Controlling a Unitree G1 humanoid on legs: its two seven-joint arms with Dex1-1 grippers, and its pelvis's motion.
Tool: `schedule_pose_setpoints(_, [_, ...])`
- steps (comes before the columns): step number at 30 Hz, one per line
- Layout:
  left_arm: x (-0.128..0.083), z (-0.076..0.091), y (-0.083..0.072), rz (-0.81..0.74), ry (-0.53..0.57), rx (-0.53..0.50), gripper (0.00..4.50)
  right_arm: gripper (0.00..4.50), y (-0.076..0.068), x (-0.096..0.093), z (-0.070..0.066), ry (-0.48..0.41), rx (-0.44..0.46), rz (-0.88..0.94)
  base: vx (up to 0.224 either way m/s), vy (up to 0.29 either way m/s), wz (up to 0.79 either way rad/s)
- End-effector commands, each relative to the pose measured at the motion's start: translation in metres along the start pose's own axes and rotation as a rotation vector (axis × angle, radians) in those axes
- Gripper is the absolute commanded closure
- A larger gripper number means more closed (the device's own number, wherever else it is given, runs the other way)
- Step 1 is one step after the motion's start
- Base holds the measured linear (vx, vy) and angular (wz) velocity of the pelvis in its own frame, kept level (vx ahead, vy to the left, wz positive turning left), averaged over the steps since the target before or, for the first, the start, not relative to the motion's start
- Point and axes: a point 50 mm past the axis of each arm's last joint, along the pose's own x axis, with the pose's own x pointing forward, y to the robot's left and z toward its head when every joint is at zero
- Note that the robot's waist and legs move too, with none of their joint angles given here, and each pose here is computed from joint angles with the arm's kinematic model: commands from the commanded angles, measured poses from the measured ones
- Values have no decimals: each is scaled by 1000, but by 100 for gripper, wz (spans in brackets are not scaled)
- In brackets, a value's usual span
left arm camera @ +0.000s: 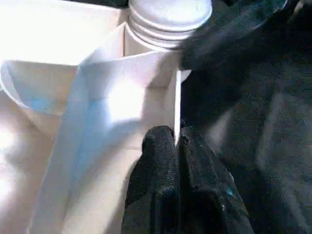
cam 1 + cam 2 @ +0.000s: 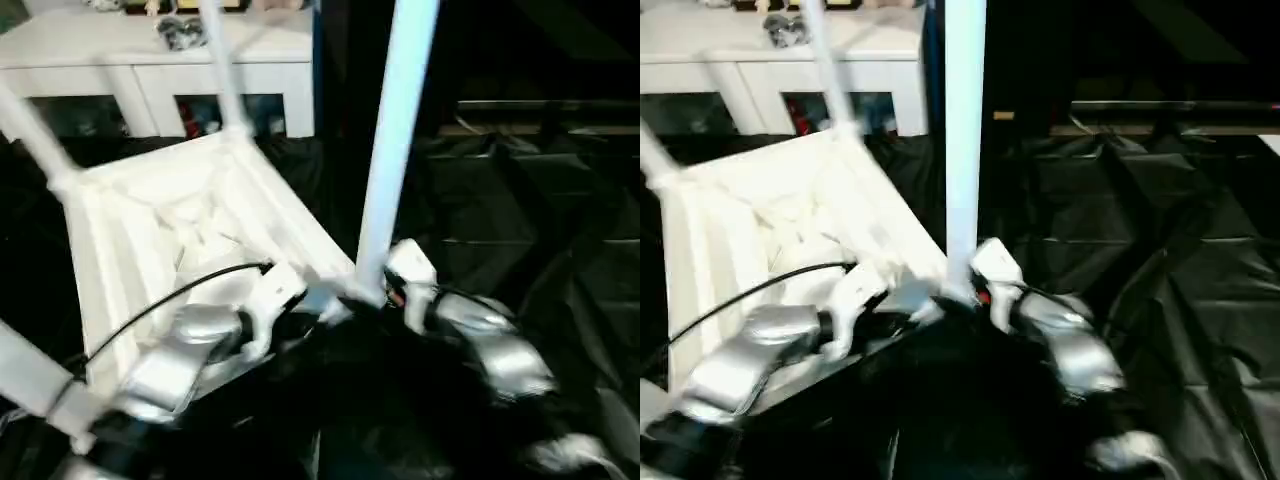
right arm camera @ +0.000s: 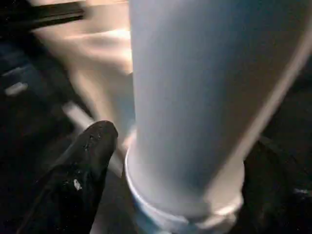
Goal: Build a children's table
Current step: Rotate leg to tighten
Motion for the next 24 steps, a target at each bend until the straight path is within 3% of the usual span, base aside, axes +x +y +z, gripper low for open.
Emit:
schedule_pose_setpoints(1, [6, 17, -8, -75, -93, 60, 450, 71, 27, 17, 3, -10, 1, 241, 0, 0, 0])
schedule_pose_setpoints(7, [-2, 12, -6, -124, -71, 69, 450, 105, 28, 8, 4, 1, 22, 317, 0, 0, 0])
schedule_pose_setpoints(13, [-7, 10, -4, -152, -59, 76, 450, 170, 31, 5, 4, 5, 37, 354, 0, 0, 0])
schedule_pose_setpoints(18, [-5, 11, -5, -146, -66, 71, 450, 179, 34, 6, 4, -4, 51, 355, 0, 0, 0])
schedule_pose_setpoints(21, [1, 13, -3, -94, -83, 54, 450, 181, 31, 11, 2, -2, 60, 286, 0, 0, 0])
schedule_pose_setpoints(24, [14, 20, -3, -13, -106, 30, 450, 181, 16, 29, -10, 58, 81, 19, 0, 0, 0])
